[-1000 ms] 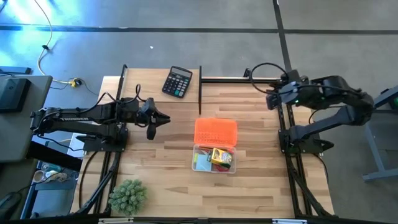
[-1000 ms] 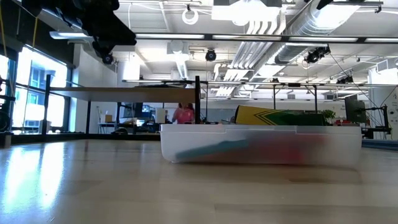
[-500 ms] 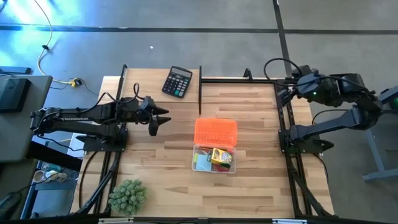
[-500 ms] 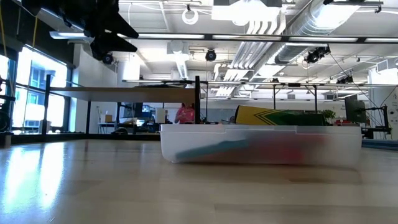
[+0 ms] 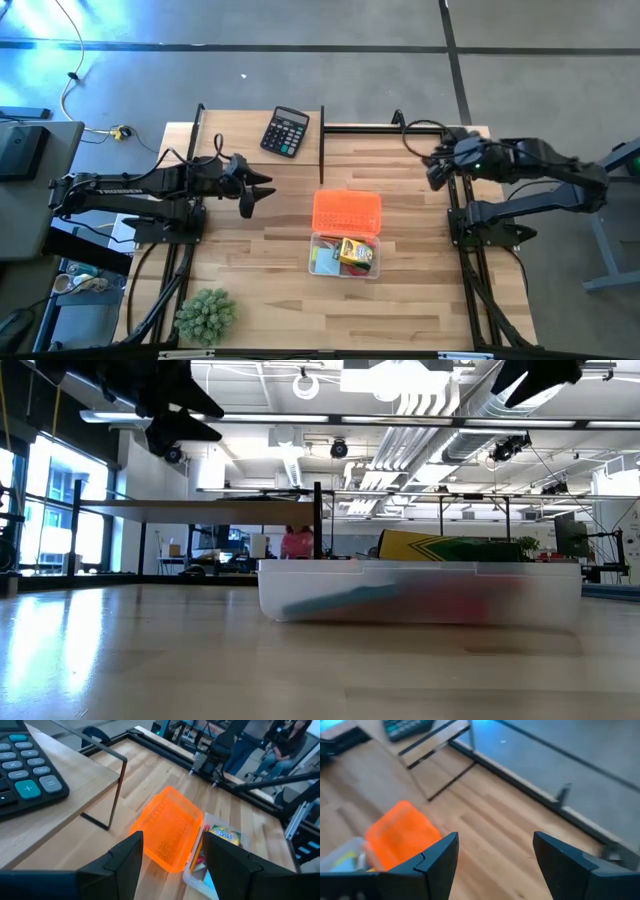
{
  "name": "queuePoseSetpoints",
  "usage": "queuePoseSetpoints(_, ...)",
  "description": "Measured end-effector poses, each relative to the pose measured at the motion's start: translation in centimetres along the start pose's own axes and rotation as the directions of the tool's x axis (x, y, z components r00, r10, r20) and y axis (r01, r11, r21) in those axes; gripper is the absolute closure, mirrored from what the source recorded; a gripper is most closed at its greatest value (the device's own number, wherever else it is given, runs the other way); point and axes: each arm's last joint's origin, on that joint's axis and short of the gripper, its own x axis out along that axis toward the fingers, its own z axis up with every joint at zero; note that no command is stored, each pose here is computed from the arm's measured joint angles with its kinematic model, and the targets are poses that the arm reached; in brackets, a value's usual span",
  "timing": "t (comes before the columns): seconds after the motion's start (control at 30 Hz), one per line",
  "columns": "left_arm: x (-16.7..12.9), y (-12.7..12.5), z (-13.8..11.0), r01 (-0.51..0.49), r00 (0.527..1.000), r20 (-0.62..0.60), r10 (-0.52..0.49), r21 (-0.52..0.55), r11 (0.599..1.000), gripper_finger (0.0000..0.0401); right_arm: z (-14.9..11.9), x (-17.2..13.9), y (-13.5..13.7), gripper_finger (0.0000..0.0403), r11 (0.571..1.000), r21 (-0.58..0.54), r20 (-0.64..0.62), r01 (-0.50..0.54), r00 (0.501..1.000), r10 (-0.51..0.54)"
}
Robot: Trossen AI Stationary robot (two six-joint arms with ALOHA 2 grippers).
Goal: Pack school essentials
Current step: Close the supply box
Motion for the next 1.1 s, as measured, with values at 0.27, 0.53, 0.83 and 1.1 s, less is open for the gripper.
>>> queuePoseSetpoints(0.27, 1.4, -0.5, 0.5, 0.061, 0.997, 0.039, -0.061, -0.006, 0.998, 0.0208, -2.5, 4.9, 2.2, 0.0155, 0.992, 0.076, -0.056, -0.100, 0.993, 0.104)
queuePoseSetpoints(0.53, 4.0, -1.9, -0.4, 0.143, 0.990, -0.014, -0.143, 0.010, 0.990, 0.0208, -4.1, 8.9, 3.7, 0.0155, 0.973, 0.154, -0.057, -0.170, 0.982, 0.181)
queuePoseSetpoints(0.83, 5.9, -3.3, -2.2, 0.160, 0.984, -0.084, -0.156, 0.039, 0.986, 0.0208, -5.7, 13.1, 3.7, 0.0155, 0.968, 0.201, -0.069, -0.151, 0.983, 0.168)
queuePoseSetpoints(1.1, 6.9, -5.7, -1.9, 0.207, 0.975, -0.113, -0.191, 0.153, 0.966, 0.0208, -6.8, 16.6, 3.6, 0.0155, 0.985, 0.125, -0.178, -0.118, 0.974, 0.140)
